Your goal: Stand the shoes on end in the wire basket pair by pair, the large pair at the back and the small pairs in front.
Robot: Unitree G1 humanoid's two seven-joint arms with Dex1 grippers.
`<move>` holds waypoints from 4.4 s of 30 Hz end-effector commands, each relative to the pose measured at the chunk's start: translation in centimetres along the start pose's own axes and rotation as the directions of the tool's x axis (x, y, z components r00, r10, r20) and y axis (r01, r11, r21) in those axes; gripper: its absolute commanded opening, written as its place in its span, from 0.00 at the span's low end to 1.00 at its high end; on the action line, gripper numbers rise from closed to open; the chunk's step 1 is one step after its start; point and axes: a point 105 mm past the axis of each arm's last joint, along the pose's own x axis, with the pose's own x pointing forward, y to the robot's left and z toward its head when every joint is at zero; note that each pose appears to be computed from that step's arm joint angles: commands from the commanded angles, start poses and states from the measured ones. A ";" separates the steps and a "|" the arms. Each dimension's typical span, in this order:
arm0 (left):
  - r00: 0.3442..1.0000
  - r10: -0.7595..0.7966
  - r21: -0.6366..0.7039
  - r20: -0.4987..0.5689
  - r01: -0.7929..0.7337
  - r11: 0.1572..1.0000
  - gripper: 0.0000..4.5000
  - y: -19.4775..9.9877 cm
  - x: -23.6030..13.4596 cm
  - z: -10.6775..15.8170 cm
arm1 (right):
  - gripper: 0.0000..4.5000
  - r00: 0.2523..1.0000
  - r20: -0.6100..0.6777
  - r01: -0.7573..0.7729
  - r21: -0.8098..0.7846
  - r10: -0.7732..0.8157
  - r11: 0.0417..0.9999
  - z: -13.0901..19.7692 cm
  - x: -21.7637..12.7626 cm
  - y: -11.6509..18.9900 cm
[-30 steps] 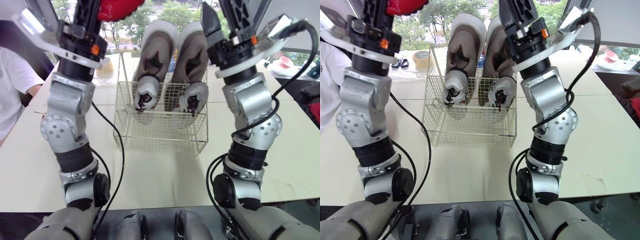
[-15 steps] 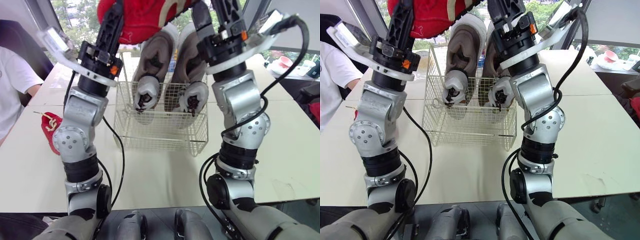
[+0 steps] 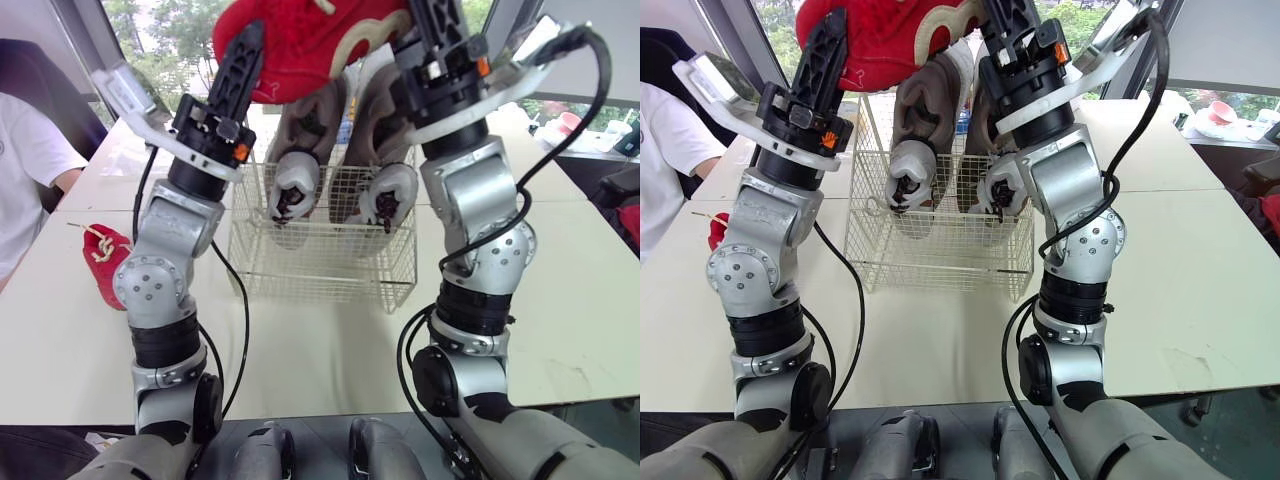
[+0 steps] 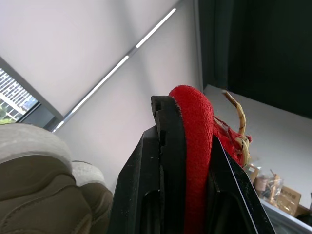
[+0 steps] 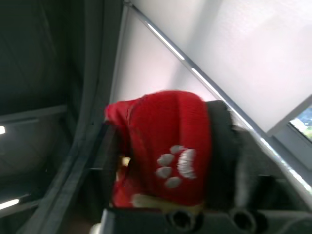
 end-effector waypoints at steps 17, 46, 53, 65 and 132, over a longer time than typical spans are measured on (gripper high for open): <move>0.928 0.234 0.315 -0.289 -0.138 0.939 0.98 -0.6 -6.3 -0.8 | 0.29 0.975 -0.107 -0.213 -0.225 0.194 0.951 3.7 0.8 4.2; 0.853 0.474 0.386 -0.219 -0.370 0.845 0.98 2.6 -11.3 3.4 | 0.29 0.393 -0.882 -0.617 -0.463 -0.261 0.637 1.9 -10.9 -2.1; 0.840 0.499 0.386 -0.210 -0.398 0.832 1.00 3.2 -11.7 3.4 | 0.66 0.405 -0.882 -0.526 -0.441 -0.242 0.727 1.7 -13.1 -4.0; 0.820 0.544 0.425 -0.178 -0.435 0.794 1.00 3.9 -11.8 5.6 | 0.99 0.437 -0.899 -0.501 -0.277 -0.037 0.820 2.5 -10.6 1.7; 0.911 0.407 0.820 0.070 -0.285 0.495 0.01 -0.4 0.9 9.4 | 1.00 0.300 -0.954 -0.521 -0.181 -0.019 0.834 -0.9 -10.8 3.4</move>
